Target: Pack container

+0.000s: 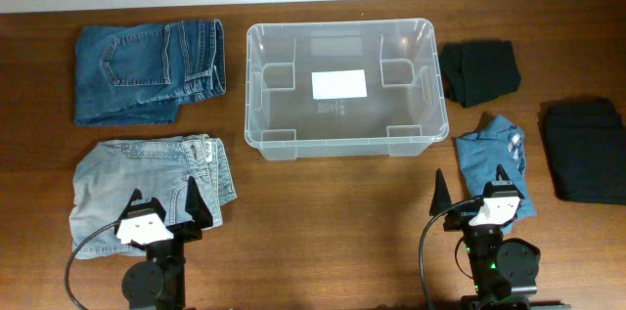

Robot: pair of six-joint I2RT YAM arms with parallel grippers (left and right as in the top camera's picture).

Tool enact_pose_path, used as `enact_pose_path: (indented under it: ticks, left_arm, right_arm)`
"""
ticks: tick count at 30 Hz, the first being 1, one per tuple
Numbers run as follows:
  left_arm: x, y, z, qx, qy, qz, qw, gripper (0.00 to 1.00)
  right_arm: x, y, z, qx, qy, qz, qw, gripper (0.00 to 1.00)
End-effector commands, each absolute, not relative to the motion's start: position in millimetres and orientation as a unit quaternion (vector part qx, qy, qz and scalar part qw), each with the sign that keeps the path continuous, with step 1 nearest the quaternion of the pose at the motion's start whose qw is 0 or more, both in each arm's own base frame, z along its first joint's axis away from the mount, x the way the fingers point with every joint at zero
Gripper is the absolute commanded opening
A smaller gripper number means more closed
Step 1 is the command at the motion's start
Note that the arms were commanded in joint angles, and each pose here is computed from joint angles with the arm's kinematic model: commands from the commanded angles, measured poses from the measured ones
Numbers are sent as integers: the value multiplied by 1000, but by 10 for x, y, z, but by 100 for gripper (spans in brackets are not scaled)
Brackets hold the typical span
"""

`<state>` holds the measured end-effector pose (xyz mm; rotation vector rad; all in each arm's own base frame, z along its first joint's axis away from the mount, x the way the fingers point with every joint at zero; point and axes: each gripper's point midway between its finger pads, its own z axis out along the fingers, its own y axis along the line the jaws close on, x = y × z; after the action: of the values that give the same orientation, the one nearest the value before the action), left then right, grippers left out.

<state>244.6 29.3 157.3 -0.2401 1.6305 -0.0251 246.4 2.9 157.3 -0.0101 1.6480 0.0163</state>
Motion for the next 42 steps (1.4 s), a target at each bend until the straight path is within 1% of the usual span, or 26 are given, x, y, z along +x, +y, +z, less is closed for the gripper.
enact_pose_path:
  ticks: [1, 33, 35, 38, 39, 42]
  left_arm:
    - [2437, 332, 1568, -111, 725, -1, 679, 99]
    - [2437, 331, 1568, -111, 725, -1, 679, 99]
    - [2437, 332, 1568, -111, 725, -1, 679, 100]
    - [2437, 332, 1568, -111, 725, -1, 679, 99]
    - [2437, 332, 1568, -111, 725, -1, 679, 99]
    - [2437, 332, 1568, -111, 725, -1, 679, 99]
  right_arm:
    - [2461, 31, 1555, -4, 735, 7, 679, 98]
    - [2462, 48, 1568, -7, 733, 10, 680, 98]
    - [2467, 44, 1666, -5, 719, 11, 695, 98]
    - [2450, 112, 2027, -20, 666, 24, 746, 98]
    - [2393, 146, 2330, -30, 617, 29, 785, 98]
    - [2255, 123, 2769, -29, 553, 19, 833, 99]
